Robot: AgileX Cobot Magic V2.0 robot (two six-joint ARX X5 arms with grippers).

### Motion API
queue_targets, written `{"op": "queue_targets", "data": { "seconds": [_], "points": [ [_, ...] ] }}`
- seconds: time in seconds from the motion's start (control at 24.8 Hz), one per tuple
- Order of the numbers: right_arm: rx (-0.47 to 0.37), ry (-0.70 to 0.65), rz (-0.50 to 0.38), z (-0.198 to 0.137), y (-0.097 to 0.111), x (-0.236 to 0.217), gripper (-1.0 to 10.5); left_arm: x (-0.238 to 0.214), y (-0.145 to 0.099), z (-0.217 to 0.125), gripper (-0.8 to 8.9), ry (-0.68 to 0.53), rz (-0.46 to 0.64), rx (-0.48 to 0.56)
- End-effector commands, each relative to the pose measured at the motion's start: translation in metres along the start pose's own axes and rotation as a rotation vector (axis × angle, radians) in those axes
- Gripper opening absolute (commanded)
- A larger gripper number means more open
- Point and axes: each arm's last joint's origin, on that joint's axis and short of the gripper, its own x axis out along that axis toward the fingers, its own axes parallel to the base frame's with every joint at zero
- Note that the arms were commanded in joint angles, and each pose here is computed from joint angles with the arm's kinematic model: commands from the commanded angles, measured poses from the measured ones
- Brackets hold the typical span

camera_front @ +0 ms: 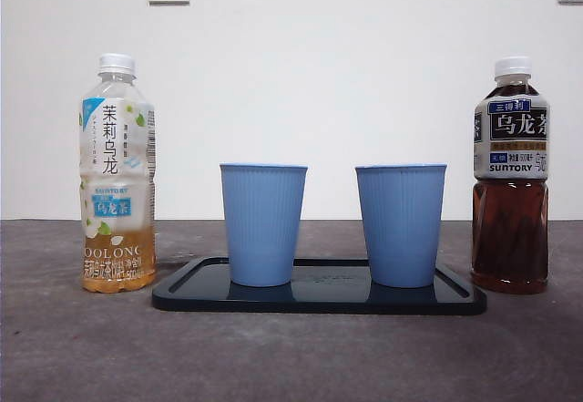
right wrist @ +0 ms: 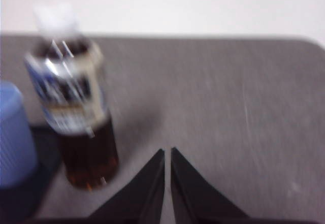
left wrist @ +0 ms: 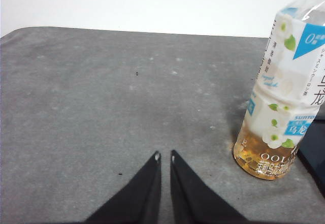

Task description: Pour the drink into the cup

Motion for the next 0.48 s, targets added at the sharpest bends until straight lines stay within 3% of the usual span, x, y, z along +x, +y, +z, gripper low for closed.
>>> {"op": "queue_targets", "data": {
  "seconds": [0.04, 0.48],
  "points": [
    [-0.023, -0.032, -0.002, -0.011, -0.001, 0.002, 0.2, 0.002, 0.0, -0.007, 0.29, 0.026, 0.004, 0.008],
    [-0.059, -0.039, -0.016, -0.044, -0.003, 0.009, 0.2, 0.002, 0.0, -0.007, 0.29, 0.025, 0.003, 0.008]
  ]
}}
